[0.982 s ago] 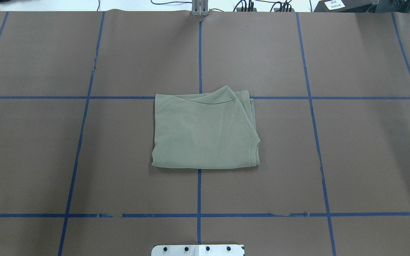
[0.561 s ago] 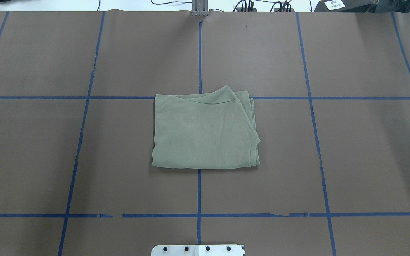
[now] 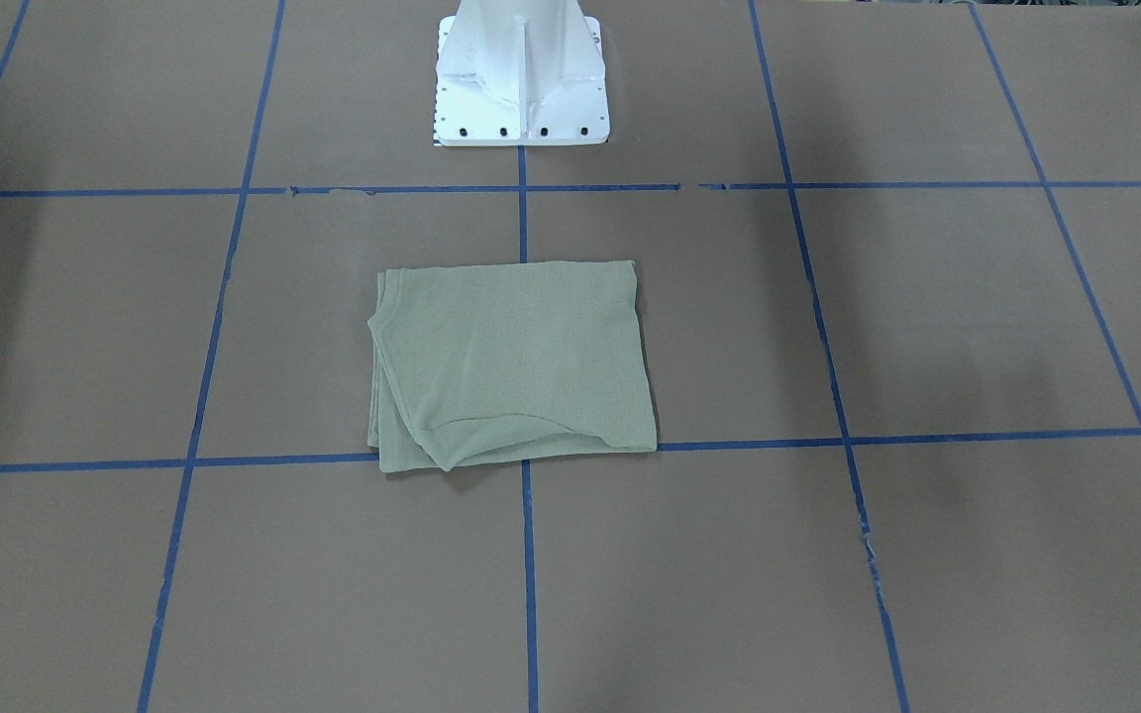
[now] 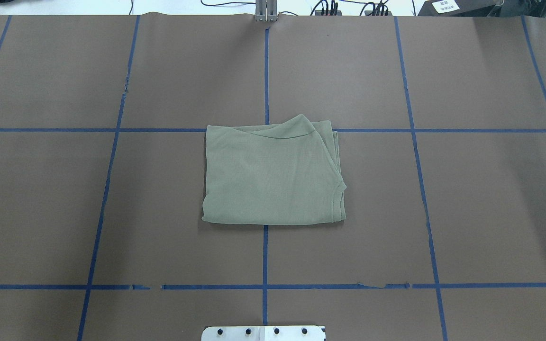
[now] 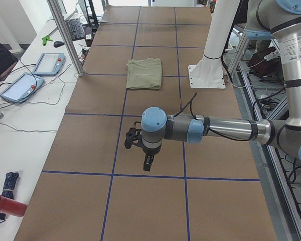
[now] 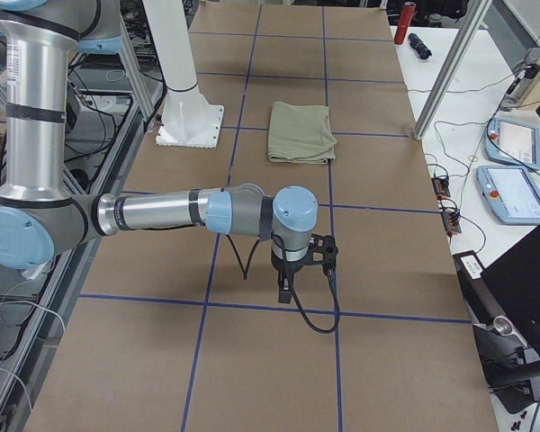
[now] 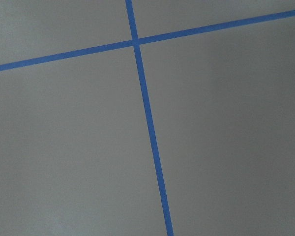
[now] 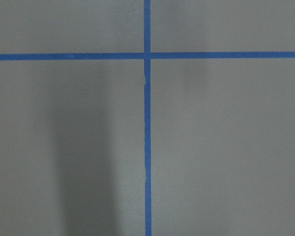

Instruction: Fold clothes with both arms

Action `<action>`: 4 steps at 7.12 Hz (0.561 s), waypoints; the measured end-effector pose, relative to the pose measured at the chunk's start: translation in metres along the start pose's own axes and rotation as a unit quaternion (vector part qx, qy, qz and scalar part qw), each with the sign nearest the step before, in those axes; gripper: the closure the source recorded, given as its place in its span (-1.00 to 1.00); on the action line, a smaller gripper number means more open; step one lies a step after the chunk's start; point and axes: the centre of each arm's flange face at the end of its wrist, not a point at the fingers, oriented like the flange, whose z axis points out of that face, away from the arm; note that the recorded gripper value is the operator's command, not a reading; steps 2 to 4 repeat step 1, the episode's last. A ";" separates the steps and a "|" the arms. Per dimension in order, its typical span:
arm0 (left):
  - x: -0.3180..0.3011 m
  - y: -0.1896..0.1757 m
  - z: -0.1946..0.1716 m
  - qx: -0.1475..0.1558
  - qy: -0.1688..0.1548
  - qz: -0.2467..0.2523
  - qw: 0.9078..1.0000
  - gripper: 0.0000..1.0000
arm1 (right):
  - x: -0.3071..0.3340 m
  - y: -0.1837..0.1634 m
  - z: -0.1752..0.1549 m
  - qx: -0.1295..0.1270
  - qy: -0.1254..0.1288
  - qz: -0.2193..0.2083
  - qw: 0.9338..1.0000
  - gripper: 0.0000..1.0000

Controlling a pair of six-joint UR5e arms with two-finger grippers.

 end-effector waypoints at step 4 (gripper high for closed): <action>0.005 -0.004 -0.005 0.006 0.000 0.007 1.000 -1.00 | 0.003 0.010 0.004 -0.005 0.000 0.005 1.000 -1.00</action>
